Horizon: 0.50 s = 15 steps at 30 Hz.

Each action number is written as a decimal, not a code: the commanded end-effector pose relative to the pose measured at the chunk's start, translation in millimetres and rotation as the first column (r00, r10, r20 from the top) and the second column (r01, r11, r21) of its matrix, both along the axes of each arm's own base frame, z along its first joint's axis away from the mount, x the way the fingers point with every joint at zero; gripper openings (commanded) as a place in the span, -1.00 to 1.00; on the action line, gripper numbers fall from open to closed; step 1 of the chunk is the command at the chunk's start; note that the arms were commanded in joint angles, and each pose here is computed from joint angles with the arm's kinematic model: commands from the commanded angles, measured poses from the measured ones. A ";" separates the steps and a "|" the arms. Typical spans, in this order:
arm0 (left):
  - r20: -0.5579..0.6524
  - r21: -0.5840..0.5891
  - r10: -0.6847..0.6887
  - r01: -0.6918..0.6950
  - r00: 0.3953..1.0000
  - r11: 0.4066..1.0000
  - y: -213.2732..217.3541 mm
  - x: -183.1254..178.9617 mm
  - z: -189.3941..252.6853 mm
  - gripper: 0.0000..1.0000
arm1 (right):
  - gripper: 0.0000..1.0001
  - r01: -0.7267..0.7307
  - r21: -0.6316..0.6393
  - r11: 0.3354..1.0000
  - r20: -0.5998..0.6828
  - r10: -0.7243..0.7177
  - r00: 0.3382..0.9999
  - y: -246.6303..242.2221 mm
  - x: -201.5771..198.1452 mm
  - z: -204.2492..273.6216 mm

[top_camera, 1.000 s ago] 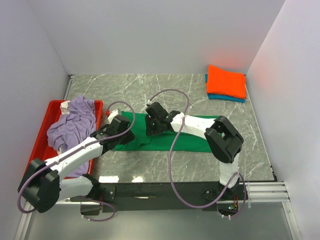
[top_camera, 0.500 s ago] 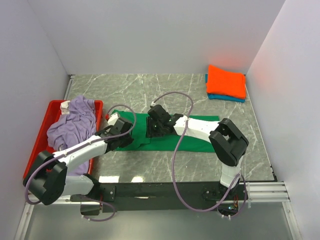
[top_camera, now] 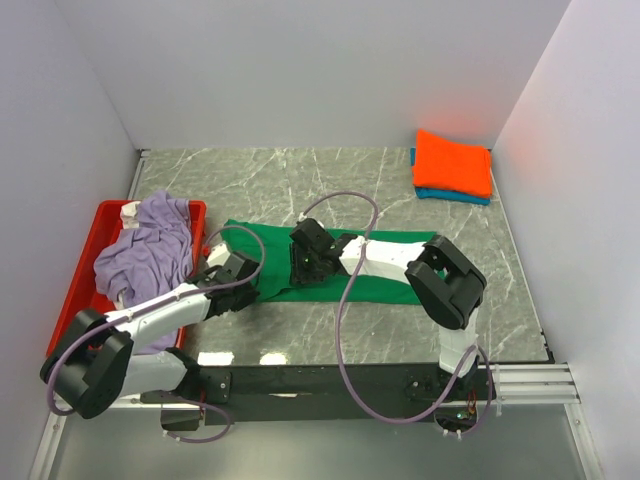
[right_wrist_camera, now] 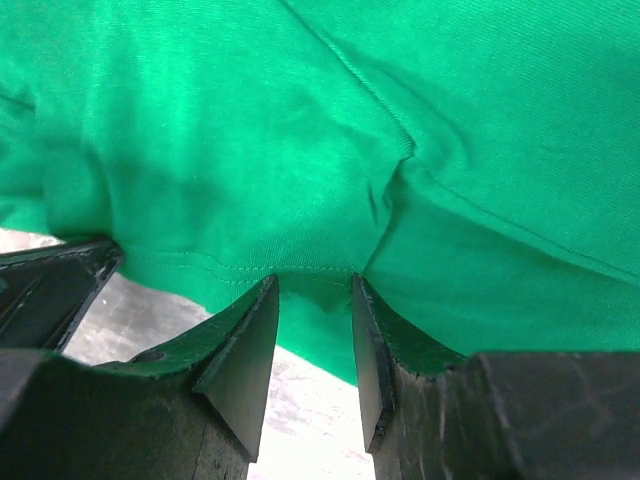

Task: Fold and stack the t-shirts
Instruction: Fold the tshirt

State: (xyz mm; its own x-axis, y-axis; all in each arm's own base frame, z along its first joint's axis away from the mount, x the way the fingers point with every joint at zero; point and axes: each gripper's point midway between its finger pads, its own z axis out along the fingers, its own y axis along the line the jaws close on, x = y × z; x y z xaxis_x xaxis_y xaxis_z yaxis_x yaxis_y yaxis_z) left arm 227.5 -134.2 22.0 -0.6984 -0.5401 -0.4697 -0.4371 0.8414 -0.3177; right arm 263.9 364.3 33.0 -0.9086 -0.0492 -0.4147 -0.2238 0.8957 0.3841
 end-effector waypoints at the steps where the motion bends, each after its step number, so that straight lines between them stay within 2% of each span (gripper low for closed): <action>1: 0.040 -0.013 0.023 -0.023 0.999 1.000 1.6 3.6 4.8 -0.99 | -0.15 0.031 -0.013 0.999 0.014 -0.031 0.999 -4.2 1.3 -1.7; 12: 0.049 -0.013 0.015 -0.014 0.999 1.000 0.9 5.0 8.9 -0.99 | -0.16 0.065 -0.034 0.997 0.036 -0.064 0.997 -11.2 4.4 -3.0; 15: 0.051 -0.014 0.013 -0.013 0.999 1.000 0.7 5.3 10.0 -0.99 | -0.29 0.054 -0.012 0.998 0.032 -0.054 0.998 -5.8 3.7 -0.7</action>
State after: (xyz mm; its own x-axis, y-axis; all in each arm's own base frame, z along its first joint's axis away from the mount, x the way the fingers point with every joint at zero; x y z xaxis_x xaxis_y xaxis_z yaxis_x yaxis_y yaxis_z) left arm 227.3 -134.3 23.3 -0.6921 -0.5472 -0.4707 -0.4375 0.8367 -0.3294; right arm 264.6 356.4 25.0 -0.9094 -0.0264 -0.4151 -0.1896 0.9146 0.3572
